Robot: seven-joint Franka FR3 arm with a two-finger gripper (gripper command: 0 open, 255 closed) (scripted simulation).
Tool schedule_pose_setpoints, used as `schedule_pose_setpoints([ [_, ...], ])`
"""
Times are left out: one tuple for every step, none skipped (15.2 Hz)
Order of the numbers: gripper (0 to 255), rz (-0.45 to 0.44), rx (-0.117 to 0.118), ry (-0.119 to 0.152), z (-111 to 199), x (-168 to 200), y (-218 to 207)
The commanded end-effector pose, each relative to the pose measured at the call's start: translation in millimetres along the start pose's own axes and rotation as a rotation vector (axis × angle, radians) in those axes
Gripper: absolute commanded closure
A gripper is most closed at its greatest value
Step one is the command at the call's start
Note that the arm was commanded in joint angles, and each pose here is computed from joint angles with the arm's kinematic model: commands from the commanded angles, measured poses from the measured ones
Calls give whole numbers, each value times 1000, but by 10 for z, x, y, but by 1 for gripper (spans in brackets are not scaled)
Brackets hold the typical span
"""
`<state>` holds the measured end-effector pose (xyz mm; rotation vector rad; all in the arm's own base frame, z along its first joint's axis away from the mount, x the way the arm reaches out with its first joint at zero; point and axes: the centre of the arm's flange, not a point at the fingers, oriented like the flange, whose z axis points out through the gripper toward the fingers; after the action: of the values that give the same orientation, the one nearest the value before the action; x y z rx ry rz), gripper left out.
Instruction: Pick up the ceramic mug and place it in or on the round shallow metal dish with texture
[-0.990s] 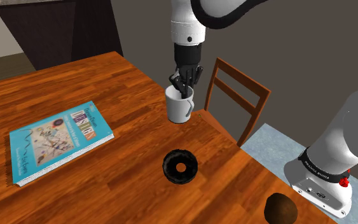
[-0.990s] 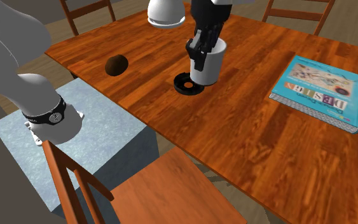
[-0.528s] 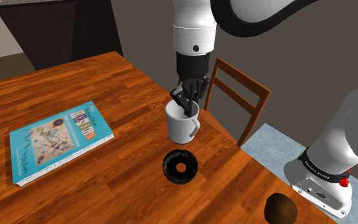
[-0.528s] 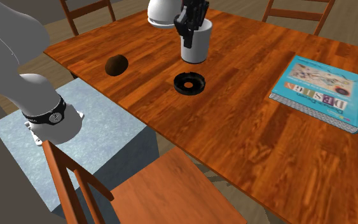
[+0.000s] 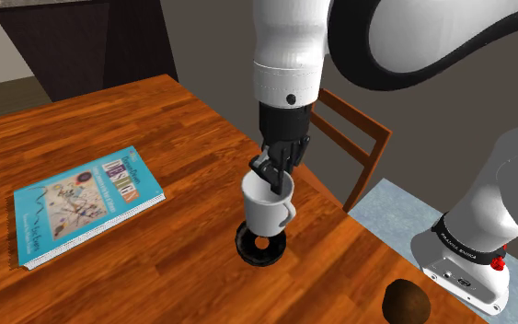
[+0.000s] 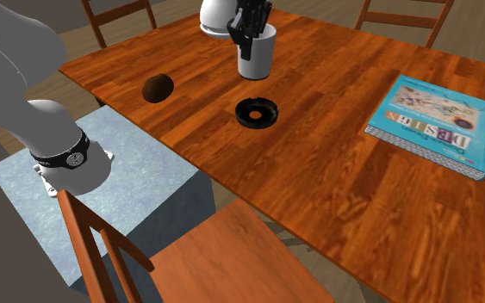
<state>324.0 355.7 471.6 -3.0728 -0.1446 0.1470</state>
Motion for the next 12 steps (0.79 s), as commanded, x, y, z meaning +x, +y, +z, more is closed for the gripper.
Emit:
schedule_pose_setpoints([
  [255, 0, 0, 1, 108, 5, 1],
  [255, 0, 0, 1, 161, 10, 4],
  [255, 0, 0, 1, 213, 15, 8],
  [255, 0, 0, 1, 265, 20, 11],
  [255, 0, 0, 1, 318, 25, 15],
  [255, 0, 0, 1, 370, 30, 18],
  [255, 0, 0, 1, 423, 35, 22],
  [255, 0, 0, 1, 475, 39, 25],
  [255, 0, 0, 1, 528, 44, 29],
  [255, 0, 0, 1, 580, 49, 32],
  [255, 0, 0, 1, 633, 54, 36],
  [255, 0, 0, 1, 685, 59, 39],
])
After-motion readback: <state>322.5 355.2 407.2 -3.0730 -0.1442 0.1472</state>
